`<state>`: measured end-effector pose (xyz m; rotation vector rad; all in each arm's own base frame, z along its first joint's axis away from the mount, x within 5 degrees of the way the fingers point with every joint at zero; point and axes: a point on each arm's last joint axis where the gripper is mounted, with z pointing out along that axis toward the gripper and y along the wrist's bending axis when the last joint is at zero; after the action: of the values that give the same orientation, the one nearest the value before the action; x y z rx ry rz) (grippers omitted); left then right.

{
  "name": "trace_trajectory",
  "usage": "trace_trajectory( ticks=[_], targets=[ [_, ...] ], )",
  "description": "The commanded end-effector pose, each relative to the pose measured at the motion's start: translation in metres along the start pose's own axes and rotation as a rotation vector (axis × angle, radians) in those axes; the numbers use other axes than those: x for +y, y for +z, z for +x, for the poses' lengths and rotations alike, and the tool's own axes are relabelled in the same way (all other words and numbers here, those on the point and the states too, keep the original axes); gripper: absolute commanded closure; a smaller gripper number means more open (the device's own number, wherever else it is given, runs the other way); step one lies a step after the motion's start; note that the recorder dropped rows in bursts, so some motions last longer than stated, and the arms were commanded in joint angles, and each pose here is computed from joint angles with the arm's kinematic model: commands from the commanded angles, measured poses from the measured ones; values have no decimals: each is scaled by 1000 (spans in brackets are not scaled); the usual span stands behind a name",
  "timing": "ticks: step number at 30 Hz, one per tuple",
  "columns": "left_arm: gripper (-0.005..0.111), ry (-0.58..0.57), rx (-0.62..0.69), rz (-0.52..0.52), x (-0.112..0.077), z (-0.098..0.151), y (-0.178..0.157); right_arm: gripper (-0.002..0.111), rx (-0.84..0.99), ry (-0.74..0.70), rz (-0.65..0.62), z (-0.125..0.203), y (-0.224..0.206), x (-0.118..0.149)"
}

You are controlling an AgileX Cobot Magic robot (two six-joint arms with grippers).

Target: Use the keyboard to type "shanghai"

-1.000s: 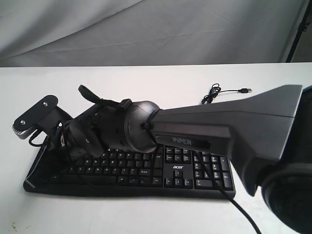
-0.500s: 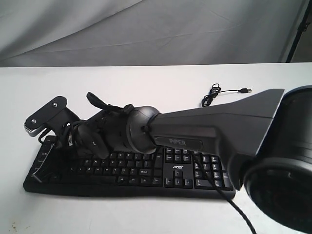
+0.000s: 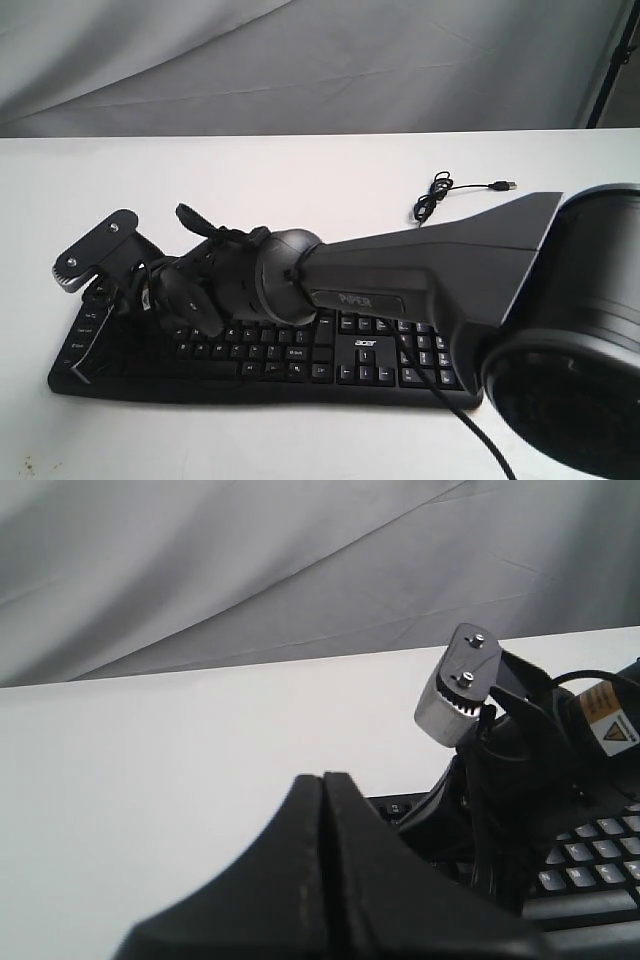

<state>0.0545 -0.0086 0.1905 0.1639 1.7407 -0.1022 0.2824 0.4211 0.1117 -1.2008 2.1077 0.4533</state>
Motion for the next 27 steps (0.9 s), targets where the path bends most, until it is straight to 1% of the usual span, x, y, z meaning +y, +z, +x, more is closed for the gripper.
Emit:
trace_trajectory(
  ticks=[1,6,11,24,27],
  targets=[
    [107,3,-5,4,0,1,0,108,-34,-16,6,-6,-2,-1],
    [107,3,-5,4,0,1,0,108,-32,-16,5,-6,-2,-1],
    [107,3,-5,4,0,1,0,108,-27,-31,-2,-5,-1,6],
    [107,3,-5,4,0,1,0,108,-13,-33,-3,-2,2,6],
    [107,3,-5,4,0,1,0,108,16,-33,-7,1,2,6]
  ],
)
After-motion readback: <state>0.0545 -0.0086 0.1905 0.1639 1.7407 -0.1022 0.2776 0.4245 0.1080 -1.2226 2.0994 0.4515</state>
